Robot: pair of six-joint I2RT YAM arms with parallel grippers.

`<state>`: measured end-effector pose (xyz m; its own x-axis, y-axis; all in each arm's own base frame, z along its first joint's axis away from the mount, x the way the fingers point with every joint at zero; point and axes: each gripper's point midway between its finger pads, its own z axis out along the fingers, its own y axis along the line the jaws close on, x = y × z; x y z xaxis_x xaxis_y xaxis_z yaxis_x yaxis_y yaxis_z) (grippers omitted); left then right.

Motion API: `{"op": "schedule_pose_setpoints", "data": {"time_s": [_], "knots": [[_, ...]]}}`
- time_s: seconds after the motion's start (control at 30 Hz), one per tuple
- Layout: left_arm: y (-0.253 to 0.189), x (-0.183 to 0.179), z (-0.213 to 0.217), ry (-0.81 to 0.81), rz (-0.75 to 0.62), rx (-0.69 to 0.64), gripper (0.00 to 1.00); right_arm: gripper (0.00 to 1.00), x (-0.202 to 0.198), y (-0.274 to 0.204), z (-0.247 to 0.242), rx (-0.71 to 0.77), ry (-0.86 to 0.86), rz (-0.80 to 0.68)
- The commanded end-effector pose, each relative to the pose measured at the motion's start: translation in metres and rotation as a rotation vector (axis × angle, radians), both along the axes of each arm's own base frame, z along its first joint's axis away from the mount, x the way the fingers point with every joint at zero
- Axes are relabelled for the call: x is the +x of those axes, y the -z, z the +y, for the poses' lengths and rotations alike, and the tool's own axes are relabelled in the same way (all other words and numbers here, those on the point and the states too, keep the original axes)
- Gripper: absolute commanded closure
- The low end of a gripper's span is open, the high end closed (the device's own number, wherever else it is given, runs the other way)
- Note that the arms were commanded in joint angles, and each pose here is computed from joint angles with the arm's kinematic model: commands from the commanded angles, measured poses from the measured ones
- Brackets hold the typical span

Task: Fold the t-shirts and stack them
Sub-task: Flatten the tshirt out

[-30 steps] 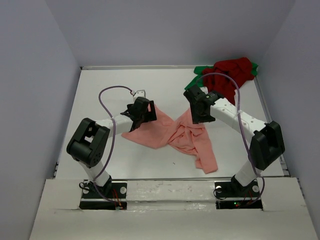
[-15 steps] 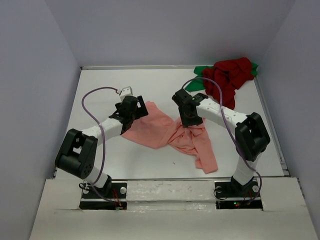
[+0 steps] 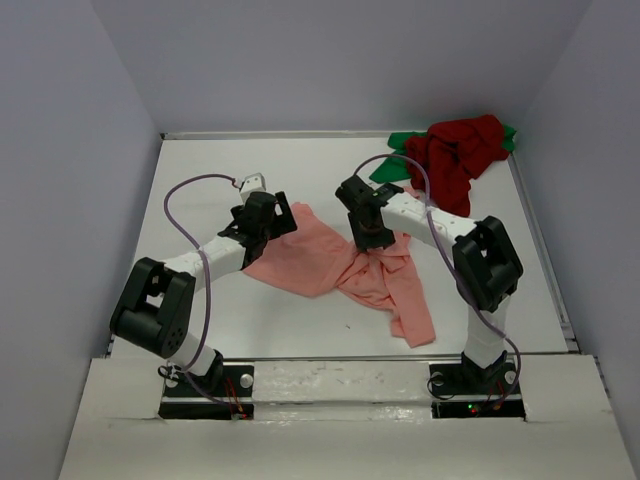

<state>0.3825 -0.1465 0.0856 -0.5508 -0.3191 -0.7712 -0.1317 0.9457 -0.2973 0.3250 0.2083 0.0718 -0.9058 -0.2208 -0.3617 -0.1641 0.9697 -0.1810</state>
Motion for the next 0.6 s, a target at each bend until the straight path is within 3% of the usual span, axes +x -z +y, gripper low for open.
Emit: {"op": "schedule_pose_setpoints", "data": {"time_s": [0.0, 0.23, 0.4, 0.57], "knots": [[-0.014, 0.0024, -0.0023, -0.001, -0.045, -0.019, 0.02, 0.47, 0.0139, -0.0123, 0.013, 0.029, -0.017, -0.054], [-0.0133, 0.0031, -0.003, 0.003, -0.042, -0.02, 0.02, 0.53, 0.0174, -0.0111, 0.0112, 0.006, -0.011, -0.059], [-0.013, 0.0032, -0.0042, 0.009, -0.04, -0.019, 0.02, 0.73, 0.0189, -0.0145, 0.0096, -0.003, -0.009, -0.067], [-0.0133, 0.0032, -0.0035, 0.009, -0.04, -0.017, 0.02, 0.66, 0.0175, -0.0138, 0.0089, -0.005, -0.008, -0.062]]}}
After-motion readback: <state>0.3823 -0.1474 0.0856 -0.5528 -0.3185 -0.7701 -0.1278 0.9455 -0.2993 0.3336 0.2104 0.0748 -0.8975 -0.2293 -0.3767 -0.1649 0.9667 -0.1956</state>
